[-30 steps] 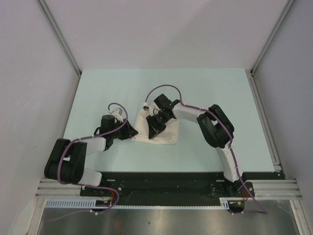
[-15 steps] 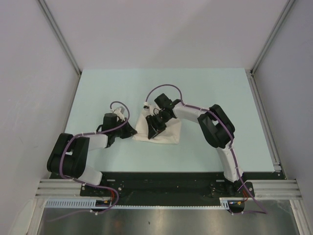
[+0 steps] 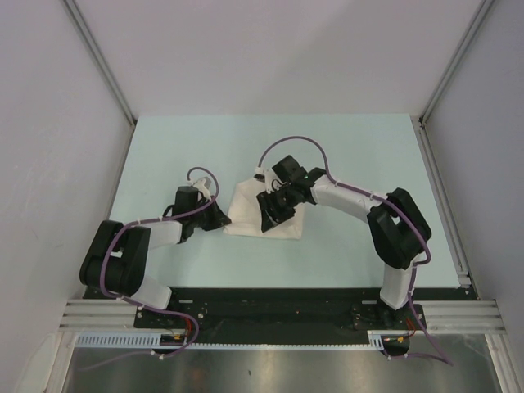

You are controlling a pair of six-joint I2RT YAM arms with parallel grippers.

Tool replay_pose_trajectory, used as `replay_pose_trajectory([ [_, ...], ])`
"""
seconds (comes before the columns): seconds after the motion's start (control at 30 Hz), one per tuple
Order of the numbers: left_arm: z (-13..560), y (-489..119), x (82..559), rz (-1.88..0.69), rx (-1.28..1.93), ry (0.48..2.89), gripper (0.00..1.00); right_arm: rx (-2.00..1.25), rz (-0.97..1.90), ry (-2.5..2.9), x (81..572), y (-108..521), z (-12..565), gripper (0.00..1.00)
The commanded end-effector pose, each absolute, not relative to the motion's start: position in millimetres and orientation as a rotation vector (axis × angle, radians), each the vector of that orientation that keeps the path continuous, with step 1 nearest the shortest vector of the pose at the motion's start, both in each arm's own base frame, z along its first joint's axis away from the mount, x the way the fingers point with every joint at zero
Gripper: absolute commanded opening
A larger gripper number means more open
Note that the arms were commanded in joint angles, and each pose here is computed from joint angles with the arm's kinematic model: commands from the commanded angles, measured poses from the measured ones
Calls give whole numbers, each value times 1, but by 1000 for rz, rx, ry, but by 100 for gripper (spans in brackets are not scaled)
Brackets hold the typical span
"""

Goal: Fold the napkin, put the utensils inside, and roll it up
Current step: Roll the napkin with the utensil

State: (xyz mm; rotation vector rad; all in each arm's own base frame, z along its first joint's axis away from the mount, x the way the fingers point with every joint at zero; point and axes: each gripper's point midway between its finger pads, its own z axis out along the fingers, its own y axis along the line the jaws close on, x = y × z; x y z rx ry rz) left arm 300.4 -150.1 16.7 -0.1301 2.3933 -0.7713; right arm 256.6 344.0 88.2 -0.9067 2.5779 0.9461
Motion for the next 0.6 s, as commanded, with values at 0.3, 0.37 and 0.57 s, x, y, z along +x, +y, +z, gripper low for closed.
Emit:
replay_pose_trajectory([
  [0.3,3,-152,279,-764,-98,2502,0,-754,820,2693,258,307,66,47],
  [0.37,2,-152,278,-763,-99,2504,0,-741,818,2695,260,304,66,47],
  [0.57,3,-152,278,-763,-97,2503,0,-674,856,2674,270,299,70,48],
])
